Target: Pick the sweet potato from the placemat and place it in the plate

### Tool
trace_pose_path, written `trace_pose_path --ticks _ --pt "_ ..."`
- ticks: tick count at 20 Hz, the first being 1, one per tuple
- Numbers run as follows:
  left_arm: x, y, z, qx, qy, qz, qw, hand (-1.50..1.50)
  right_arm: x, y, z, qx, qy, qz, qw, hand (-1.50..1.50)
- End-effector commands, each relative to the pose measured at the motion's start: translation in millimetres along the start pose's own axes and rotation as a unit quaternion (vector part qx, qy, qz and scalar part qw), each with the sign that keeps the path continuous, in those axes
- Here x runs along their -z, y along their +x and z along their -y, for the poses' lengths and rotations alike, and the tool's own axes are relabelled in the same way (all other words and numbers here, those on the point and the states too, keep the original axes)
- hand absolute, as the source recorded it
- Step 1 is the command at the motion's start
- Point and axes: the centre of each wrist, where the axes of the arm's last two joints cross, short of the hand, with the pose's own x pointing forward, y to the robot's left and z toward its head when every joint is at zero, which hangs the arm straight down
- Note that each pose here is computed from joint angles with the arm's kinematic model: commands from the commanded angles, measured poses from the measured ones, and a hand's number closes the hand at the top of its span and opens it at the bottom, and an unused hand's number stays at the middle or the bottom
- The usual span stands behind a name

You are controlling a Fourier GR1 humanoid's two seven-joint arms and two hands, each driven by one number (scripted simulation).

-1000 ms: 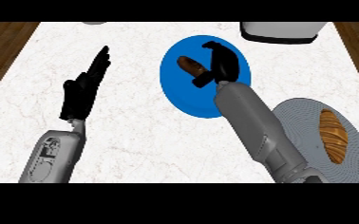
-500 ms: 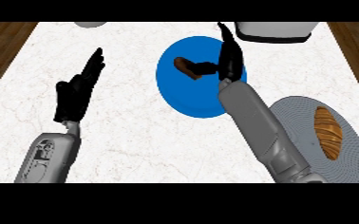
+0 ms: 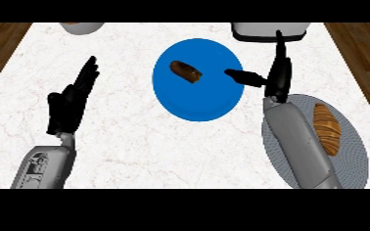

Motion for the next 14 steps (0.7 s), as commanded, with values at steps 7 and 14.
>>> trace_pose_path --ticks 7,14 --pt "8.2 3.3 -5.6 -0.001 0.006 0.002 1.0 0.0 -16.1 -46.3 114.4 -0.001 0.012 -0.008 1.0 -1.5" --pt "10.3 16.6 17.4 -0.003 0.004 0.01 0.9999 0.0 -24.1 -86.6 142.6 0.019 0.0 0.003 1.0 -1.5"
